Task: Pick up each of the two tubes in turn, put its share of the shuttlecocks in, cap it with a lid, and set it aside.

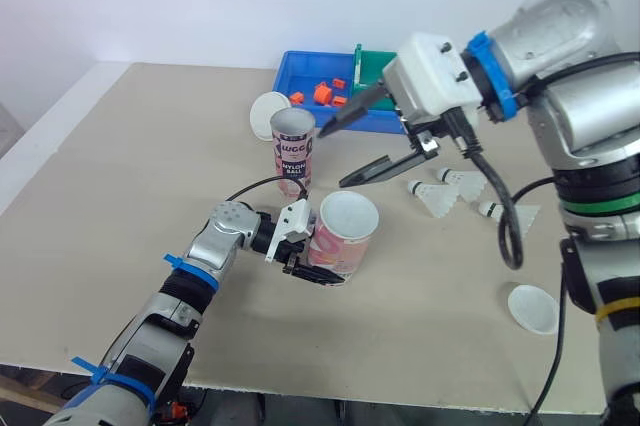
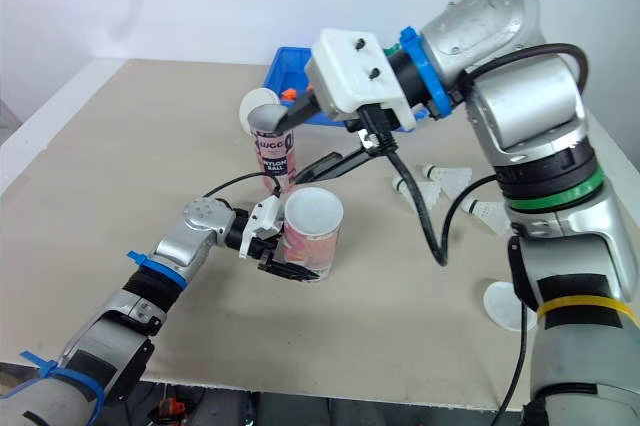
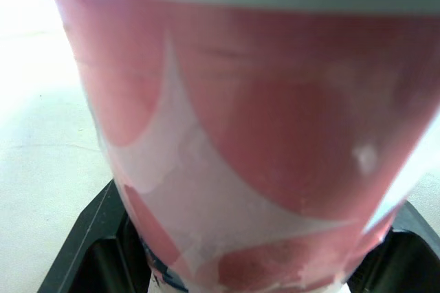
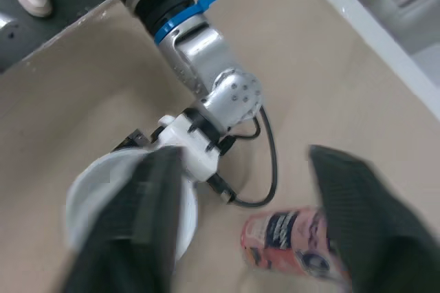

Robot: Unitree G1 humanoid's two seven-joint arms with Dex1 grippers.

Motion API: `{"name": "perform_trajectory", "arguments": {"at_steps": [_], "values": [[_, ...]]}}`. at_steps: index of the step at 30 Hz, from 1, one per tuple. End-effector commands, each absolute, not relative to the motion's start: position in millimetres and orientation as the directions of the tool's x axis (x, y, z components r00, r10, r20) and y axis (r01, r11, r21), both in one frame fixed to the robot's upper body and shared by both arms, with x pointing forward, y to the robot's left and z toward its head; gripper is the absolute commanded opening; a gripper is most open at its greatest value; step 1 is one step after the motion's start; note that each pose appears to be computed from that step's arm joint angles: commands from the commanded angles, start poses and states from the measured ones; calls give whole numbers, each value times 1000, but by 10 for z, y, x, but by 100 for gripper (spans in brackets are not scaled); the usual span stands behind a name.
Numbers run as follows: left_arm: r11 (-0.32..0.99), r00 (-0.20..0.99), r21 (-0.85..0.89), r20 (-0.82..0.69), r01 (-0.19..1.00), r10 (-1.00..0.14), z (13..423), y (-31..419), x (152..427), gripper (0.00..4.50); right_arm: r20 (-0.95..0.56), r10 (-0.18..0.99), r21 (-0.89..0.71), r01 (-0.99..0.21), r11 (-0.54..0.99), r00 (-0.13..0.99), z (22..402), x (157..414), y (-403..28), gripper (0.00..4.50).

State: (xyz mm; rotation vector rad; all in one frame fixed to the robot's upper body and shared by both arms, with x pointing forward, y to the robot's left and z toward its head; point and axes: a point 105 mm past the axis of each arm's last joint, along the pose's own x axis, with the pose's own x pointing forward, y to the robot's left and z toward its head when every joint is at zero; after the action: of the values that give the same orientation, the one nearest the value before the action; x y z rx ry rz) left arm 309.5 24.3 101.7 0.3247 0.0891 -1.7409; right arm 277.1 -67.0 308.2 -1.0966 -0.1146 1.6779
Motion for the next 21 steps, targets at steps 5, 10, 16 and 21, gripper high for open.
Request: {"name": "perform_trajectory", "arguments": {"at_steps": [5,10,16,21], "values": [[-171,-150,30,-346,985,-926,737,363,3087,309,-680,730,-481,-711,-513,-66,2870,2610,-777,4],[-173,-152,31,-345,984,-926,734,363,3085,309,-714,700,-482,-716,-506,-14,2716,2730,-729,4],[-175,-154,33,-343,984,-927,738,366,3080,309,-804,595,-436,-670,-601,-10,2441,2760,-655,4],[-177,-154,39,-337,983,-929,766,348,3085,309,-870,493,-381,-616,-689,-13,2164,2786,-614,4]]}}
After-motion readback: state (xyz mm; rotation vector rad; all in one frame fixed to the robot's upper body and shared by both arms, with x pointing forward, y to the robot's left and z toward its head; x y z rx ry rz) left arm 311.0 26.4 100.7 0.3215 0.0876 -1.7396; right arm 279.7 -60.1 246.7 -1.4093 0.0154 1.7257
